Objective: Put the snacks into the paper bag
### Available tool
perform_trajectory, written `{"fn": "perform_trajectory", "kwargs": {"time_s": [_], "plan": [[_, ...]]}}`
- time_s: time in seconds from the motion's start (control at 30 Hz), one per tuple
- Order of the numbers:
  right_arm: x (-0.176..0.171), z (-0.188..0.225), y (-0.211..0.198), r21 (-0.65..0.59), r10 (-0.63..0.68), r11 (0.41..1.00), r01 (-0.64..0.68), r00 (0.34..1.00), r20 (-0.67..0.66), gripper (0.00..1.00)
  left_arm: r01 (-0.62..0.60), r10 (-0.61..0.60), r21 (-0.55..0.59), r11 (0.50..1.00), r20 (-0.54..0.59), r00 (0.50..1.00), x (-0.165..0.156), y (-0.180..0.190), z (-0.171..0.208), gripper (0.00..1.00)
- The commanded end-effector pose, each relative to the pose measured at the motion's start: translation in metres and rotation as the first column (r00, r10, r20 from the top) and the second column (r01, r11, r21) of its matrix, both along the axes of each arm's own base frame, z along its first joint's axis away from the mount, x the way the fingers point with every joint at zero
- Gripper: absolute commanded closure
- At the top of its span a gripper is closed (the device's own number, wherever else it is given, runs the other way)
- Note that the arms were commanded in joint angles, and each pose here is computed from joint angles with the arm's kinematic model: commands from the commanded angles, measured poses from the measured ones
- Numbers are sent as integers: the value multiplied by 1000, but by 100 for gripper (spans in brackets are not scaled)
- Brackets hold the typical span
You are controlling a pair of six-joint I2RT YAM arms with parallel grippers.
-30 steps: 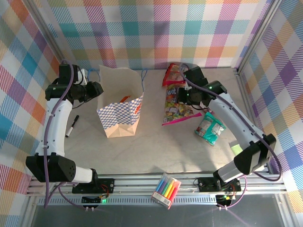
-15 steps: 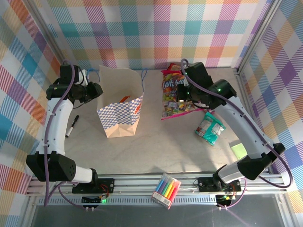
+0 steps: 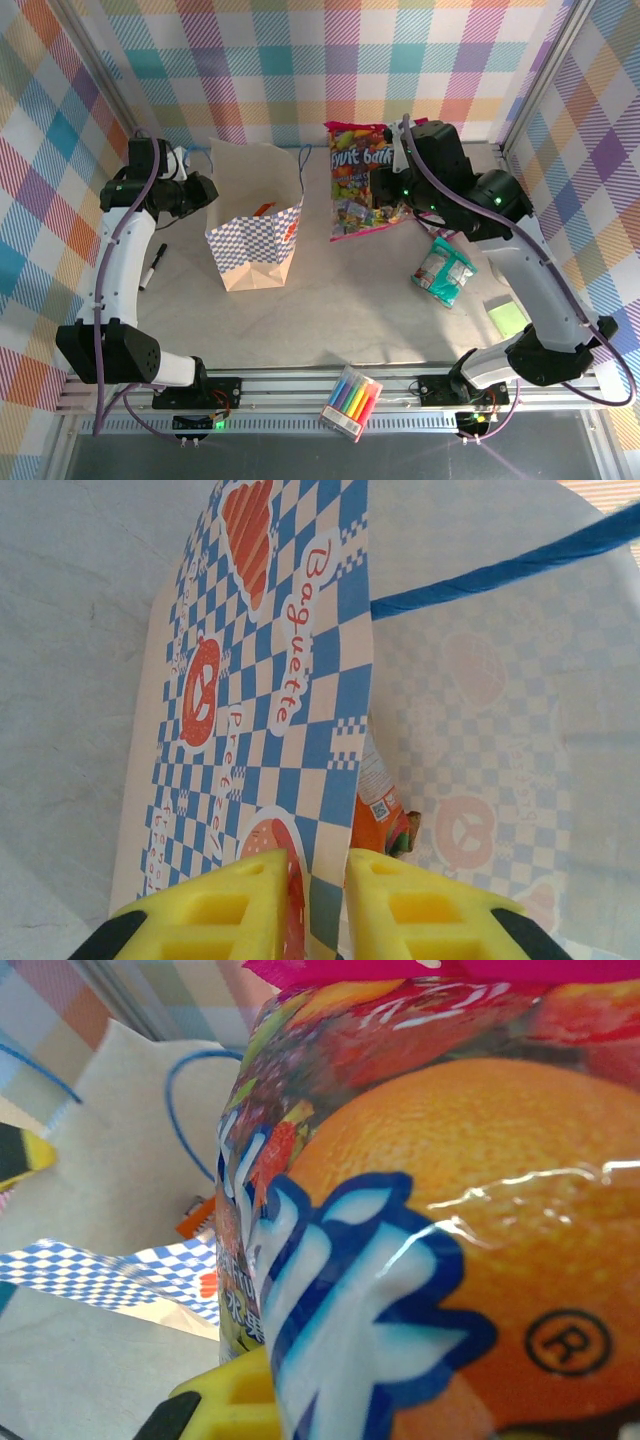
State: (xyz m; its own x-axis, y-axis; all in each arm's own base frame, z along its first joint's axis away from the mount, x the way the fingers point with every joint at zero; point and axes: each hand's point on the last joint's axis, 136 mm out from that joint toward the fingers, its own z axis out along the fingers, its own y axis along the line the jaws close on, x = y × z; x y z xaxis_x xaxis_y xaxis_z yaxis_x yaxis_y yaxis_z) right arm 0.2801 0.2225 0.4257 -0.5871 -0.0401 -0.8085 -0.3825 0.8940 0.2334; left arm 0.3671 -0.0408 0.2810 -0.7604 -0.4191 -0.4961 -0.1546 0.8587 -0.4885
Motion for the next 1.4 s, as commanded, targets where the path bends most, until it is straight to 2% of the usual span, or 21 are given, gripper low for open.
{"fn": "perform_trajectory", "kwargs": {"time_s": [0.0,0.33,0.7,1.13,1.37], "plan": [[-2,67,3,128,-1,992,-24,981,192,100,-5,6,-26,1000,15,1000,-1,1,3,77],[-11,109,37,206,91,966,-155,953,290,100,-5,6,-33,999,36,999,-1,0,6,78],[-9,134,92,269,207,914,-303,920,332,100,0,2,-39,999,50,999,-7,-2,10,78],[5,152,124,337,193,878,-341,895,402,100,-4,9,-59,998,84,996,-8,-3,18,78],[27,143,144,374,155,874,-312,906,394,100,3,3,-71,997,87,996,-6,-4,18,78]]}}
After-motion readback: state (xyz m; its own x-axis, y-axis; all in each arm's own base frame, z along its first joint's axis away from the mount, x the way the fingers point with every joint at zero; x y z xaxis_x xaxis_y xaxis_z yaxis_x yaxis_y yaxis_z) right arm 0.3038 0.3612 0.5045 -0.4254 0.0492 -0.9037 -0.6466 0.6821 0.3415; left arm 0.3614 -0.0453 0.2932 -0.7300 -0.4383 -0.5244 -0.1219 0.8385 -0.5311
